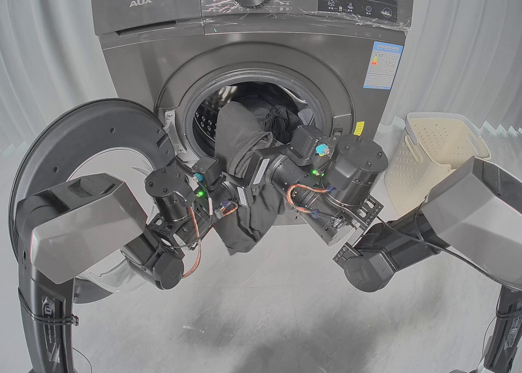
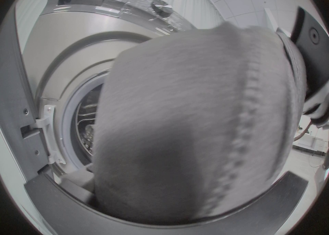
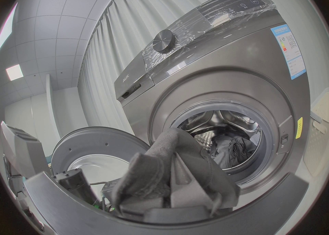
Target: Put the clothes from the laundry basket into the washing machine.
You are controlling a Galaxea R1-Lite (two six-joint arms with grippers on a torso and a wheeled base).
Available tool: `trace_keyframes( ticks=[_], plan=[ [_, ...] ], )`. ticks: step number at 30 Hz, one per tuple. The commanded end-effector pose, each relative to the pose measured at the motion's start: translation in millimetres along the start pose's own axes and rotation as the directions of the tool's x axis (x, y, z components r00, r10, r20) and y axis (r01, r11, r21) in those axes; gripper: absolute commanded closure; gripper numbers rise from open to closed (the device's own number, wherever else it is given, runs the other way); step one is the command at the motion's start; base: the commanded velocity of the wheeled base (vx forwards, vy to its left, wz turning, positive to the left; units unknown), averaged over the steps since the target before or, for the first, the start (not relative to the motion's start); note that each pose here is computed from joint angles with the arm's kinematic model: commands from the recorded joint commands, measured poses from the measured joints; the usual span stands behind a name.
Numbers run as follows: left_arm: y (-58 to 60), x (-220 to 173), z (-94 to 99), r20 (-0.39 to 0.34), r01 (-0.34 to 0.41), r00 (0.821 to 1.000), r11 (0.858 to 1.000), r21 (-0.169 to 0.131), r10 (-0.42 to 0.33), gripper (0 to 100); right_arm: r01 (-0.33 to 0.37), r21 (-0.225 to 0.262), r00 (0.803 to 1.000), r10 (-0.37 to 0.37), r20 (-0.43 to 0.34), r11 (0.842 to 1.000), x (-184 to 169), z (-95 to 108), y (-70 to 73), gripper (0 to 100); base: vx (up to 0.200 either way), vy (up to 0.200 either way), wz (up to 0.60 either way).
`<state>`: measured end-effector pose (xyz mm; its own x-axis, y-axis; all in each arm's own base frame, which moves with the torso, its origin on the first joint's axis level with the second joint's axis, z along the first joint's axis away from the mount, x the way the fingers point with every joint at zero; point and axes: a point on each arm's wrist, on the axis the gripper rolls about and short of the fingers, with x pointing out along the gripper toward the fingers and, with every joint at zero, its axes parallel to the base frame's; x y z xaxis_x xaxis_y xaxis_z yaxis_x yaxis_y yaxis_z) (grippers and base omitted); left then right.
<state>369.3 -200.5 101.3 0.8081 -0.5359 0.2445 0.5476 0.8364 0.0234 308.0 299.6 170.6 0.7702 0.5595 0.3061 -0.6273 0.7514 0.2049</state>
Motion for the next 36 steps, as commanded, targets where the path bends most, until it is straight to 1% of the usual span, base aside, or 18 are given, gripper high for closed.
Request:
trace_keyframes(
  ticks=[1,5,7,8,9,13,16,22,23,26,27,28,29,30,32,33,35,36],
  plan=[
    [14.0,4.4,-12.1,-0.006,-0.043,0.999,0.999,0.003,0.043,100,0.004,0.007,1.000,-0.004,-0.003,1.000,-2.8,1.6,1.7,100,0.000,0.000,0.00],
    [16.1,4.9,-7.4,0.008,-0.054,0.999,0.999,-0.007,0.054,100,0.037,0.017,0.999,-0.037,-0.007,0.999,-4.0,2.0,-6.7,100,0.000,0.000,0.00],
    [16.5,3.6,-3.4,0.012,-0.054,0.998,0.998,-0.013,0.054,100,0.070,0.016,0.998,-0.070,-0.001,0.997,-4.8,6.6,-19.4,100,0.000,0.000,0.00],
    [16.5,3.4,-3.0,0.012,-0.055,0.998,0.998,-0.013,0.055,100,0.073,0.016,0.997,-0.073,0.000,0.997,-5.0,7.2,-20.6,100,0.000,0.000,0.00],
    [16.3,1.9,3.5,0.023,-0.055,0.998,0.998,-0.014,0.055,100,0.109,0.004,0.994,-0.109,-0.010,0.994,-7.6,7.8,-35.8,100,0.000,0.000,0.00],
    [14.0,0.4,18.4,0.052,-0.048,0.997,0.999,-0.016,0.049,100,0.169,-0.022,0.984,-0.170,-0.057,0.985,-16.3,-1.2,-60.3,100,0.000,0.000,0.00],
    [9.8,0.0,28.9,0.074,-0.053,0.996,0.998,-0.018,0.054,100,0.179,-0.030,0.979,-0.181,-0.093,0.983,-21.7,-10.8,-64.3,100,0.000,0.000,0.00],
    [6.5,-3.6,36.3,0.080,-0.059,0.995,0.998,-0.020,0.060,100,0.150,-0.026,0.983,-0.152,-0.107,0.988,-23.3,-15.1,-56.6,100,0.000,0.000,0.00],
    [5.6,-5.9,36.9,0.074,-0.057,0.996,0.998,-0.021,0.059,100,0.138,-0.022,0.985,-0.139,-0.105,0.990,-23.4,-13.9,-52.4,0,0.000,0.000,0.00],
    [5.2,-9.7,41.4,0.074,-0.054,0.996,0.998,-0.021,0.056,100,0.132,-0.032,0.983,-0.135,-0.123,0.991,-29.4,-14.2,-49.5,0,0.000,0.000,0.00],
    [5.6,-11.4,44.0,0.077,-0.056,0.995,0.998,-0.022,0.057,100,0.132,-0.056,0.976,-0.140,-0.168,0.990,-43.0,-15.4,-50.3,0,0.000,0.000,0.00],
    [5.6,-11.4,44.0,0.077,-0.056,0.995,0.998,-0.022,0.057,100,0.132,-0.056,0.976,-0.140,-0.168,0.990,-43.0,-15.4,-50.3,0,0.000,0.000,0.00],
    [5.6,-11.8,45.5,0.078,-0.056,0.995,0.998,-0.022,0.057,100,0.081,-0.107,0.965,-0.105,-0.242,0.991,-69.5,-15.4,-49.3,0,0.000,0.000,0.00],
    [5.6,-11.5,45.8,0.080,-0.056,0.995,0.998,-0.020,0.057,100,0.036,-0.120,0.955,-0.069,-0.289,0.992,-82.1,-19.0,-49.1,0,0.000,0.000,0.00],
    [5.0,-11.4,45.3,0.080,-0.053,0.995,0.998,-0.020,0.054,100,-0.025,-0.127,0.930,-0.023,-0.366,0.992,-104.1,-26.0,-49.3,0,0.000,0.000,0.00],
    [5.0,-11.4,45.3,0.080,-0.053,0.995,0.998,-0.020,0.054,100,-0.029,-0.126,0.929,-0.020,-0.371,0.992,-105.8,-26.6,-48.9,0,0.000,0.000,0.00],
    [4.2,-12.4,44.9,0.077,-0.052,0.996,0.999,-0.018,0.053,100,-0.092,-0.123,0.899,0.029,-0.437,0.988,-130.7,-33.9,-43.9,0,0.000,0.000,0.00],
    [4.2,-12.4,44.9,0.077,-0.052,0.996,0.999,-0.018,0.053,100,-0.096,-0.121,0.897,0.033,-0.441,0.988,-131.7,-34.4,-43.5,0,0.000,0.000,0.00]
  ],
)
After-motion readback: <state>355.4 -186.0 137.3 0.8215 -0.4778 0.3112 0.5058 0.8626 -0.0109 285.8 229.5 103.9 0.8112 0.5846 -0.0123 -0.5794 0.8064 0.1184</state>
